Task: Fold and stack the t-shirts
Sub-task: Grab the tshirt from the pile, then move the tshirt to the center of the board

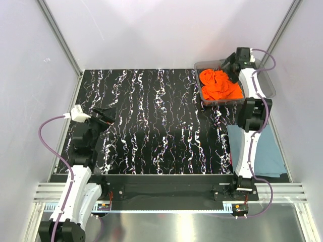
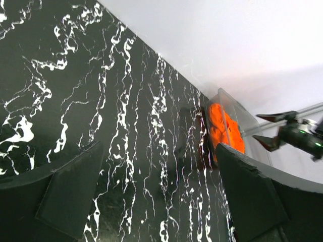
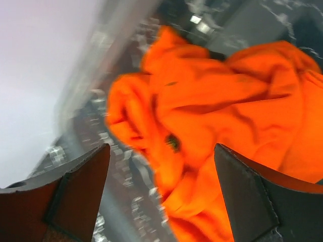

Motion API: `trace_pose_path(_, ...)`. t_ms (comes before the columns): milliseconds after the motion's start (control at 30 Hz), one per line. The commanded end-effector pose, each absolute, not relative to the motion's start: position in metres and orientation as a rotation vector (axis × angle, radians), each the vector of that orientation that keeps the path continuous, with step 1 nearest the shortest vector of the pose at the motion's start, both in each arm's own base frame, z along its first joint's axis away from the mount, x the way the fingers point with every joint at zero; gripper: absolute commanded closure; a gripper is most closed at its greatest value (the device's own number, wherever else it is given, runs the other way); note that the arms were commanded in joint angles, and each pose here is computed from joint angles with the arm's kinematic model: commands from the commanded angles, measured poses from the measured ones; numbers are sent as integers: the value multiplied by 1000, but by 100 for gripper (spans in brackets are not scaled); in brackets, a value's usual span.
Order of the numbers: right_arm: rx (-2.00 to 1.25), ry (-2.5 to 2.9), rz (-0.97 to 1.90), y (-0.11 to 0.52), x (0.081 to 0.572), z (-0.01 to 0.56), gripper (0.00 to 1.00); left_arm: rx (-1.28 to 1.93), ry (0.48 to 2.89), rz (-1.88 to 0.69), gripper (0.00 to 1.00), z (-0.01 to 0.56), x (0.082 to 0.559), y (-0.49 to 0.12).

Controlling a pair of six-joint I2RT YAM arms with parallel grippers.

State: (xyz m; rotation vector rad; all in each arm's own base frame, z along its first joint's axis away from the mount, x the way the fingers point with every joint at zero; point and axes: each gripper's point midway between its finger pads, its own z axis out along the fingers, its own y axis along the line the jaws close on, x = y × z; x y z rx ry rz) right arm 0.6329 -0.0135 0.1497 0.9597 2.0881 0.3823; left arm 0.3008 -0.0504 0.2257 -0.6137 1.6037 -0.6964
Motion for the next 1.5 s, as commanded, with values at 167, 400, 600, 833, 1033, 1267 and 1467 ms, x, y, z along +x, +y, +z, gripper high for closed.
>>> trace_pose_path(167,963,2209,152,-24,632,84,18,-470,1578,-824,3,262,296,-67)
trace_pose_path(400,874,2169,146,-22,653,95,71,-459,1754,-775,6,245,285,-69)
trace_pose_path(600,762,2019,190,-19,646,212,100,-585,1938,-752,1,233,266,-66)
trace_pose_path(833,473,1815,334,62,570,399,100,-745,2007,-830,1,233,237,-72)
trace_pose_path(1033,276,1732,520,154,465,493,100,-639,1956,-943,3,265,219,-88)
trace_pose_path(1267,123,1949,728,210,346,461,79,-531,1900,-1061,7,292,196,-105)
trace_pose_path(1467,6,2296,901,223,260,303,1,-563,1864,-1056,7,309,180,-103)
